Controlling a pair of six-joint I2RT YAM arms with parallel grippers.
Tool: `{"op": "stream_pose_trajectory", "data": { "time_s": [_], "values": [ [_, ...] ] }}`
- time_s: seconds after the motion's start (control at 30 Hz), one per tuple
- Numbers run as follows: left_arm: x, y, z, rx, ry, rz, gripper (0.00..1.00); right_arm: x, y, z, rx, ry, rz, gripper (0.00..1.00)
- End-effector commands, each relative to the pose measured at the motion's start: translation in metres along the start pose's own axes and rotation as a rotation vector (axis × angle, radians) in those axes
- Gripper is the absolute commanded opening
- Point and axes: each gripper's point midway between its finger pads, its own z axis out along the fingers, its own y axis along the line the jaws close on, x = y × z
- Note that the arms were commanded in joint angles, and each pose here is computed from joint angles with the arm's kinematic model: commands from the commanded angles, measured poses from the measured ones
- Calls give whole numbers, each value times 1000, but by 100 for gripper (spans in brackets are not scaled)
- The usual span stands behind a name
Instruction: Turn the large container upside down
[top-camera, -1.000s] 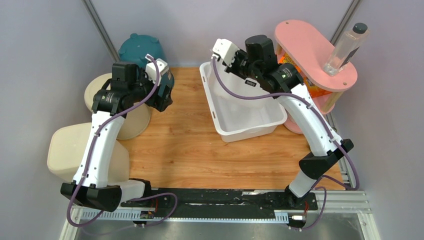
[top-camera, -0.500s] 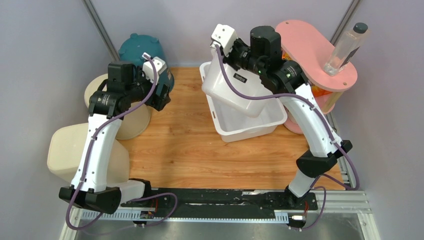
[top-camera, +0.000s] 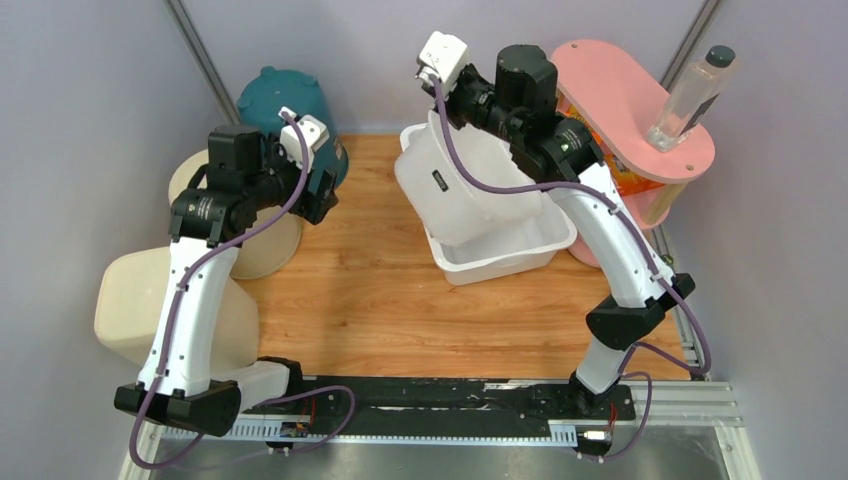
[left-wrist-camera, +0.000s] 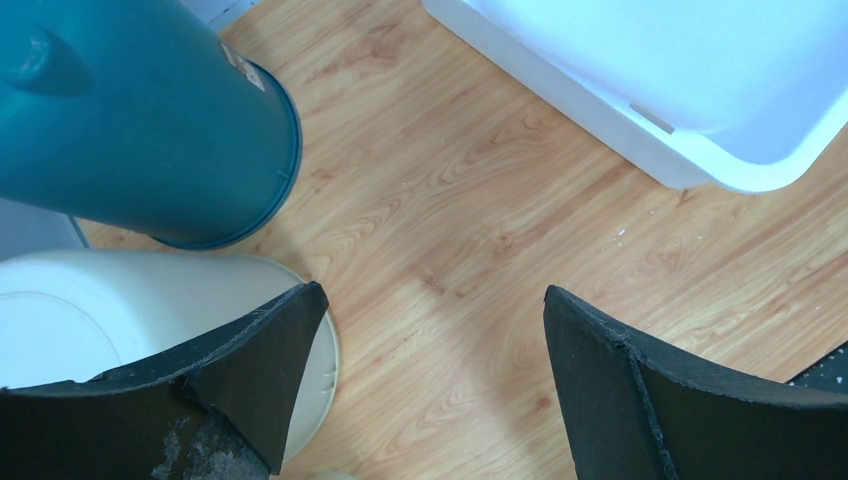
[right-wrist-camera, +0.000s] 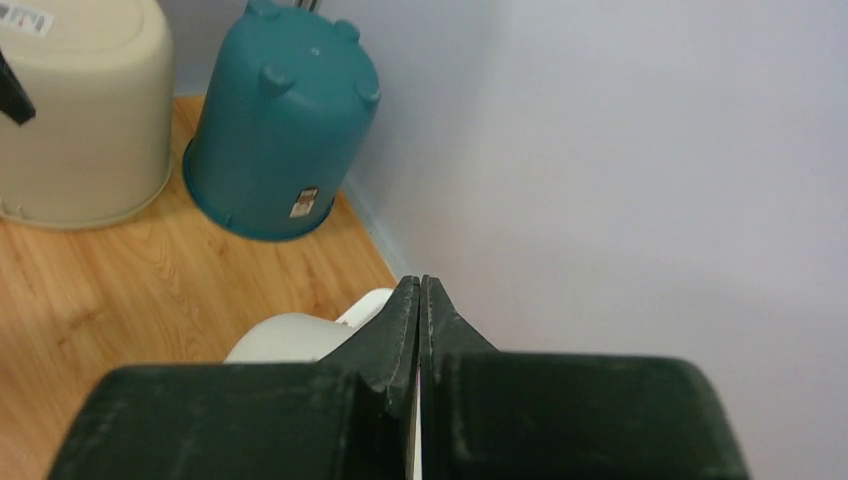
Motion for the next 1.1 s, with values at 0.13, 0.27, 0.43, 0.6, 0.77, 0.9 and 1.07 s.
{"op": "stream_pose_trajectory", "data": {
  "time_s": [0.13,0.27,0.43,0.6,0.77,0.9,1.07],
  "values": [
    [-4,-1,-14,-23,-38,25,92,-76,-26,-17,86,-223,-20,0],
    [0,-1,-14,-26,-34,26,92,-9,0,1,67,-34,140,35],
    [4,-2,-11,-22,-22,19,92,56,39,6,30,151,325,95],
    [8,-5,-6,0,-13,6,92,80,44,12,61,220,383,94],
    [11,-6,-6,4,-7,1,92,110,27,26,163,297,408,88],
    [14,-7,-6,4,-4,0,92,129,22,41,182,327,432,85],
    [18,-8,-7,0,1,1,92,149,27,52,146,348,511,75]
  ]
}}
